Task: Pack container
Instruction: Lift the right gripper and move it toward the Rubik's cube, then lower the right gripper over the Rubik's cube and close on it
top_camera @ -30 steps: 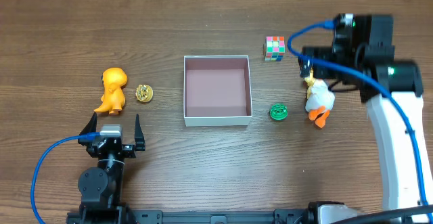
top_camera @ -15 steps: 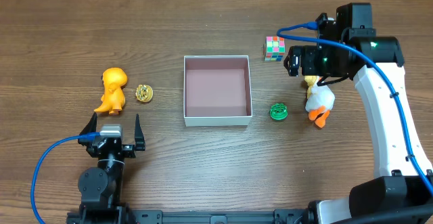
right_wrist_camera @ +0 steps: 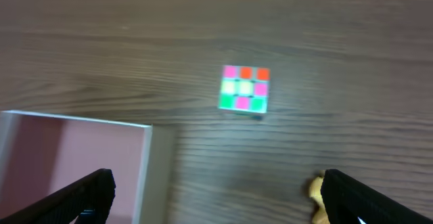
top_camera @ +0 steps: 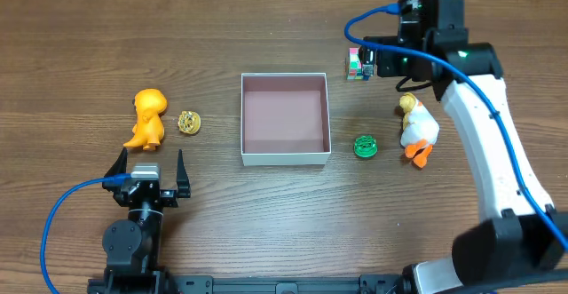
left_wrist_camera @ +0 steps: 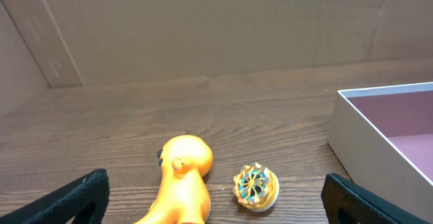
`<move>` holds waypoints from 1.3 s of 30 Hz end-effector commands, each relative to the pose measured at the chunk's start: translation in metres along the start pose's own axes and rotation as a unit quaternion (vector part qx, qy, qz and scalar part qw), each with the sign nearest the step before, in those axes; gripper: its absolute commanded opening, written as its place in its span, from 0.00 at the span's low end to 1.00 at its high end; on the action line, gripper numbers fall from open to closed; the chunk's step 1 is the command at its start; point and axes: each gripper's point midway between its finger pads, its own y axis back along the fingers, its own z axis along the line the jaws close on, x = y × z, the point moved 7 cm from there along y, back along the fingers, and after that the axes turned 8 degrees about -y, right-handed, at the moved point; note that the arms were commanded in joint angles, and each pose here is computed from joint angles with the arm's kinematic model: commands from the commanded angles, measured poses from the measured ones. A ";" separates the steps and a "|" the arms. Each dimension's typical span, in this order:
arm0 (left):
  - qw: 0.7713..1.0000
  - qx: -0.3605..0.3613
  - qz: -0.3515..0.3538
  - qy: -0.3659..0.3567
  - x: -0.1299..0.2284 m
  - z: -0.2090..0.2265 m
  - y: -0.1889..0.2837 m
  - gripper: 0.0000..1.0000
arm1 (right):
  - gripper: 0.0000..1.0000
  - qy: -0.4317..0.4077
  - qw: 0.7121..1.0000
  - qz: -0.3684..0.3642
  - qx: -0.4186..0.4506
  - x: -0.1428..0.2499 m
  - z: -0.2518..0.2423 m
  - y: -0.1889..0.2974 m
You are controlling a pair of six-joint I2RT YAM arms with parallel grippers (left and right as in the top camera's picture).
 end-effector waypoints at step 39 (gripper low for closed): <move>1.000 0.004 -0.002 0.005 0.000 -0.001 0.000 1.00 | 1.00 -0.031 0.999 0.007 0.035 -0.005 -0.013 -0.122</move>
